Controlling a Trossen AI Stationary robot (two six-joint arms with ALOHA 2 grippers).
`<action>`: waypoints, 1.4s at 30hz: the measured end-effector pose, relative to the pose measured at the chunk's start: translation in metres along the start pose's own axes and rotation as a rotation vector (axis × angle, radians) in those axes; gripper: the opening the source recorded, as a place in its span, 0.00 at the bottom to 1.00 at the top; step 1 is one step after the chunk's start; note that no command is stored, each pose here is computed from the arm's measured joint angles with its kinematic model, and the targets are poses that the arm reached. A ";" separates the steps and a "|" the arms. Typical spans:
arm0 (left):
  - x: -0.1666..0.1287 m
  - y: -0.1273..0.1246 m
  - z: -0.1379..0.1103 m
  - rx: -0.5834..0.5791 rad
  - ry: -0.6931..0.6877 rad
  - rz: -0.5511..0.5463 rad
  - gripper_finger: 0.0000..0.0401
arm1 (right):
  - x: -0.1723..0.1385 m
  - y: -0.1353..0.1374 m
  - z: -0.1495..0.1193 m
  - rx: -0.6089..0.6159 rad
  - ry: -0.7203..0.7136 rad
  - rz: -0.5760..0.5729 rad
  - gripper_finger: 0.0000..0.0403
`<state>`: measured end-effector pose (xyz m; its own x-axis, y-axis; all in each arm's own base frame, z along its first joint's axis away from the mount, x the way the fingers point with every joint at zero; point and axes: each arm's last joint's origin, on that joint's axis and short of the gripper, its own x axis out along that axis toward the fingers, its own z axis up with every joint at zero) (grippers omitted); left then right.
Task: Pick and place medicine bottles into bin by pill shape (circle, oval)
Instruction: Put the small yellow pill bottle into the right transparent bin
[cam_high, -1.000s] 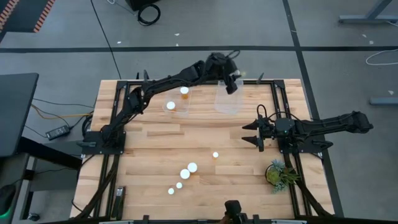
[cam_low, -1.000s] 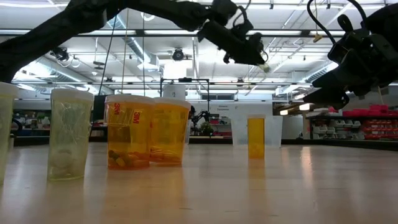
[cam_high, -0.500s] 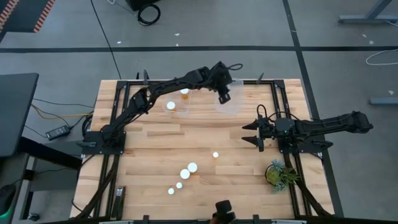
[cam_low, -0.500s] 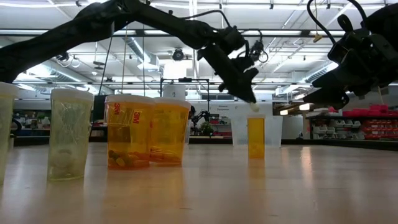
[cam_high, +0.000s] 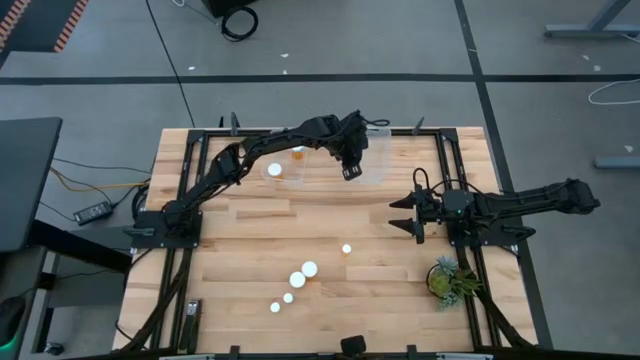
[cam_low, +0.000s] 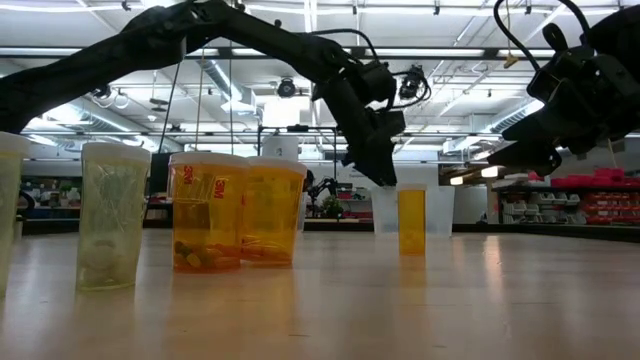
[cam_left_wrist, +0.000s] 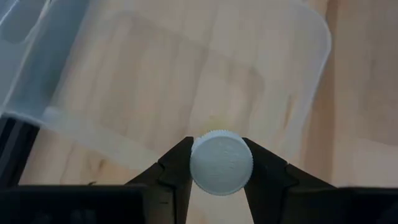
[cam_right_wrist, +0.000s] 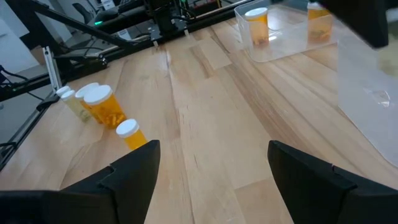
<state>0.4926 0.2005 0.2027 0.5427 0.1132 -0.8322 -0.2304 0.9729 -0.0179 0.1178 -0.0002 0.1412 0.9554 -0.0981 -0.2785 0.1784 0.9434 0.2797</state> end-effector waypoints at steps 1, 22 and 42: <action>0.004 -0.002 0.000 0.006 -0.006 -0.001 0.32 | 0.000 0.000 0.000 0.000 0.000 0.000 0.76; 0.020 -0.002 -0.004 0.181 0.006 0.036 0.31 | 0.000 0.000 0.000 0.000 0.000 0.000 0.76; 0.019 0.004 -0.004 0.659 0.007 0.046 0.33 | 0.000 0.000 0.000 0.000 0.000 0.000 0.76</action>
<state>0.4990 0.2059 0.1848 0.5387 0.1581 -0.8276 0.2904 0.8872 0.3585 0.1178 -0.0002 0.1411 0.9553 -0.0983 -0.2787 0.1787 0.9433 0.2798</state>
